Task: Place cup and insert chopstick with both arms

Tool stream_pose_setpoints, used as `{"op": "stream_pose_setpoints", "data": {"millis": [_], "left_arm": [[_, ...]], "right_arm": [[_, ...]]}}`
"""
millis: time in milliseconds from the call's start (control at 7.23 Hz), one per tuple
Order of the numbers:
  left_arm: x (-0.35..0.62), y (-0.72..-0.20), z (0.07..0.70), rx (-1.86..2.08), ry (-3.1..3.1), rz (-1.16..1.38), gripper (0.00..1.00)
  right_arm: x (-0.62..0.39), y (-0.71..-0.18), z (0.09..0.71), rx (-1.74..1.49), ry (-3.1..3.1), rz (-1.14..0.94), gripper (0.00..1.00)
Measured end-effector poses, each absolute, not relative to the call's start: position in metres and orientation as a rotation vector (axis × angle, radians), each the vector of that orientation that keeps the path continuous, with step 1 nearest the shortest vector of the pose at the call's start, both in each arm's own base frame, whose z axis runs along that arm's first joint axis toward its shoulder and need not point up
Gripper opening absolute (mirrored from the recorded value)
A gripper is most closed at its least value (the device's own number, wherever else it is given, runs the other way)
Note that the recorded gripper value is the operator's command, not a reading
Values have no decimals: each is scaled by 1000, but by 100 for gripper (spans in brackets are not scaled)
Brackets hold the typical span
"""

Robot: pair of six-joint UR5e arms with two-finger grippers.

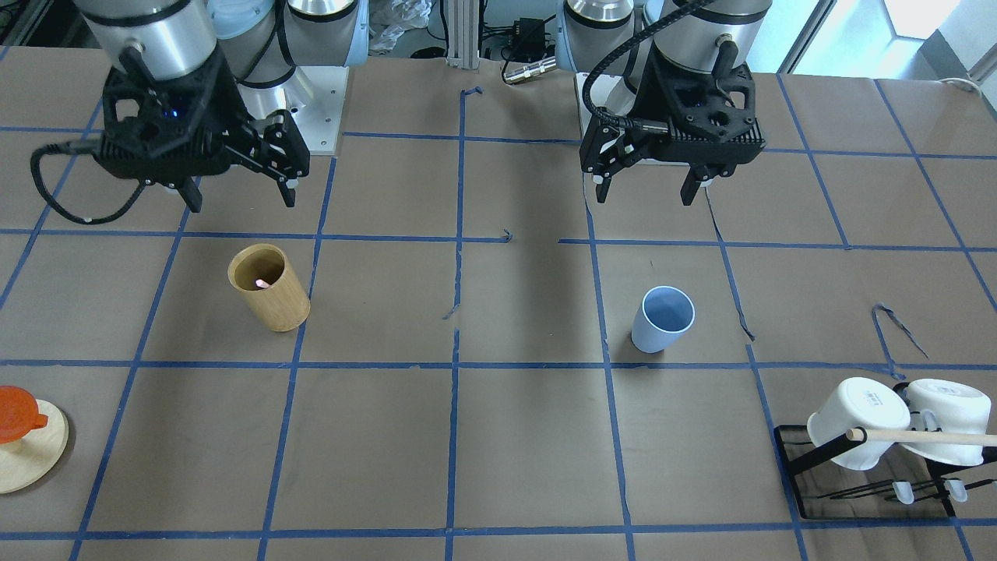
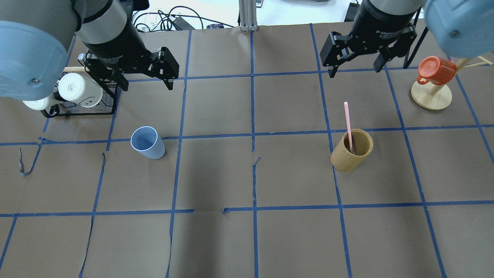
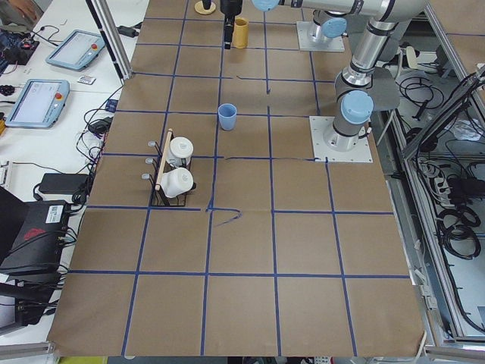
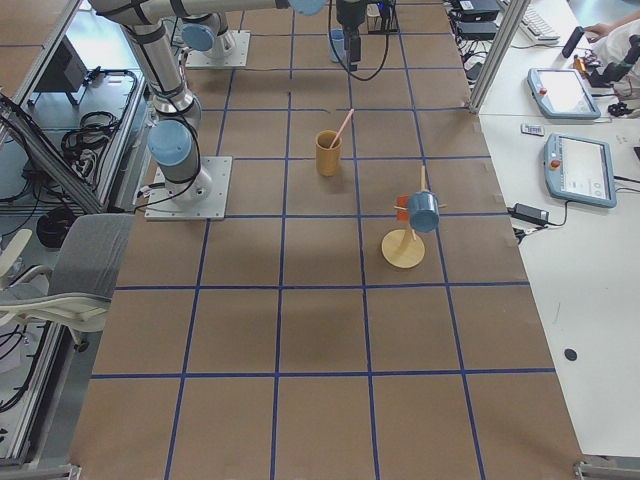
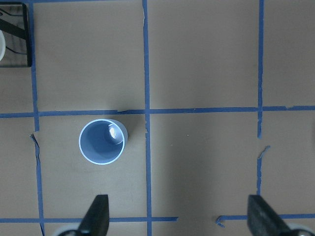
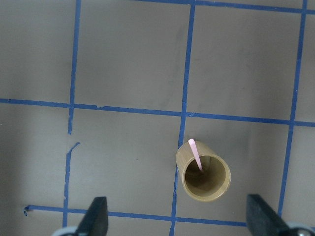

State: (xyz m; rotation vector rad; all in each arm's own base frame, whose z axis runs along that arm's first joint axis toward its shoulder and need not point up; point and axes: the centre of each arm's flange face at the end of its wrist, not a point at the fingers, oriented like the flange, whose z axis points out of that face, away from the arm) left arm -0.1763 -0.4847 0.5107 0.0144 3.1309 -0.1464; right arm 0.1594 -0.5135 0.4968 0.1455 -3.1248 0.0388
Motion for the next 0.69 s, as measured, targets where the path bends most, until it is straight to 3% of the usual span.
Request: {"op": "stream_pose_setpoints", "data": {"millis": [691], "left_arm": [[-165,-498,494,-1,3128,-113,100]], "right_arm": [[156,-560,380,467,-2946,-317,100]]}}
